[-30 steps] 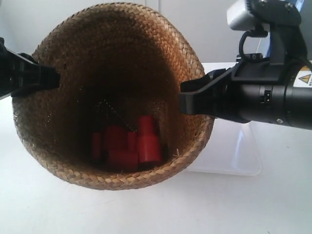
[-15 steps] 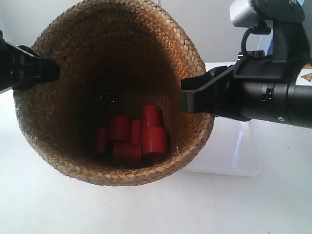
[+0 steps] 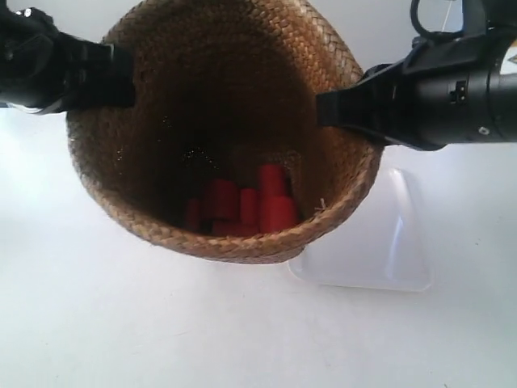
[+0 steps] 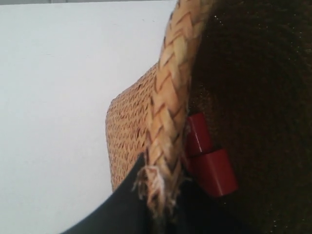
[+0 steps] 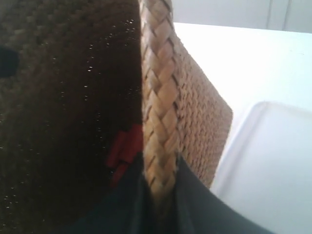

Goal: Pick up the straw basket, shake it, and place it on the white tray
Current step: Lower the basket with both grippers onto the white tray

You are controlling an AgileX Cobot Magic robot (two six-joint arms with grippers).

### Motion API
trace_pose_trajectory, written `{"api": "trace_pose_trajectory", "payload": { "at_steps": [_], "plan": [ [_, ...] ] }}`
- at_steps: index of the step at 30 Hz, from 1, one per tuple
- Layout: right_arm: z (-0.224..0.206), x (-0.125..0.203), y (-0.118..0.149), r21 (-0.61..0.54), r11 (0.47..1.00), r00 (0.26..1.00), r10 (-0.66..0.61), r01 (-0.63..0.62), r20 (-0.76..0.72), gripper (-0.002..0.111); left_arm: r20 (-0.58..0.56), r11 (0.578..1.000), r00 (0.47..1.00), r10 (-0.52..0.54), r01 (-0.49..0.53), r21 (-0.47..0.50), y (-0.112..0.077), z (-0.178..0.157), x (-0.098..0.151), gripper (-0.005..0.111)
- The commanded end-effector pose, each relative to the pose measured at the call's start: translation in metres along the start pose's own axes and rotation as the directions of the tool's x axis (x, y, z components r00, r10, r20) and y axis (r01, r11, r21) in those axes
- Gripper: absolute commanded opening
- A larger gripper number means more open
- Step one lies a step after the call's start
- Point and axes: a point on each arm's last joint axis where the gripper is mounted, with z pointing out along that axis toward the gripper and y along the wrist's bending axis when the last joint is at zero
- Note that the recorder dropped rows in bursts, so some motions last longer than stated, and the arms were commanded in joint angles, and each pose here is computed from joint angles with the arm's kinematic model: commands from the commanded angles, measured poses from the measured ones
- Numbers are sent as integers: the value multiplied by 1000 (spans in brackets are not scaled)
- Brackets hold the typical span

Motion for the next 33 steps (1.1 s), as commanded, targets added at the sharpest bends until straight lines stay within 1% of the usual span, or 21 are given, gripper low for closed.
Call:
{"api": "trace_pose_trajectory", "payload": {
  "at_steps": [1, 6, 8, 12, 18, 24, 28, 33],
  "plan": [
    [-1, -14, -17, 109, 993, 998, -34, 38, -45, 0, -5, 995, 998, -57, 57, 86, -12, 15, -17, 0],
    [0, -34, -30, 163, 986, 996, -15, 29, -91, 0, -46, 977, 991, -126, 132, 166, -29, 41, -25, 0],
    [2, -42, -37, 182, 982, 993, -21, 43, -120, 0, -44, 973, 991, -130, 136, 184, -36, 49, -28, 0],
    [9, -52, -49, 213, 976, 985, -19, 56, -172, 0, -57, 967, 988, -147, 156, 203, -47, 65, -34, 0],
    [20, -64, -69, 247, 966, 971, -10, 70, -237, 0, -84, 958, 981, -177, 191, 213, -56, 89, -41, 0],
    [27, -73, -88, 274, 958, 954, 6, 80, -300, 0, -114, 954, 980, -161, 184, 235, -70, 114, -44, 0],
    [25, -77, -98, 301, 952, 954, 32, 62, -299, 0, -133, 956, 980, -146, 174, 235, -72, 129, -47, 0],
    [26, -75, -109, 324, 945, 949, 61, 45, -308, 0, -157, 962, 983, -98, 134, 237, -76, 142, -56, 0]
  ]
}}
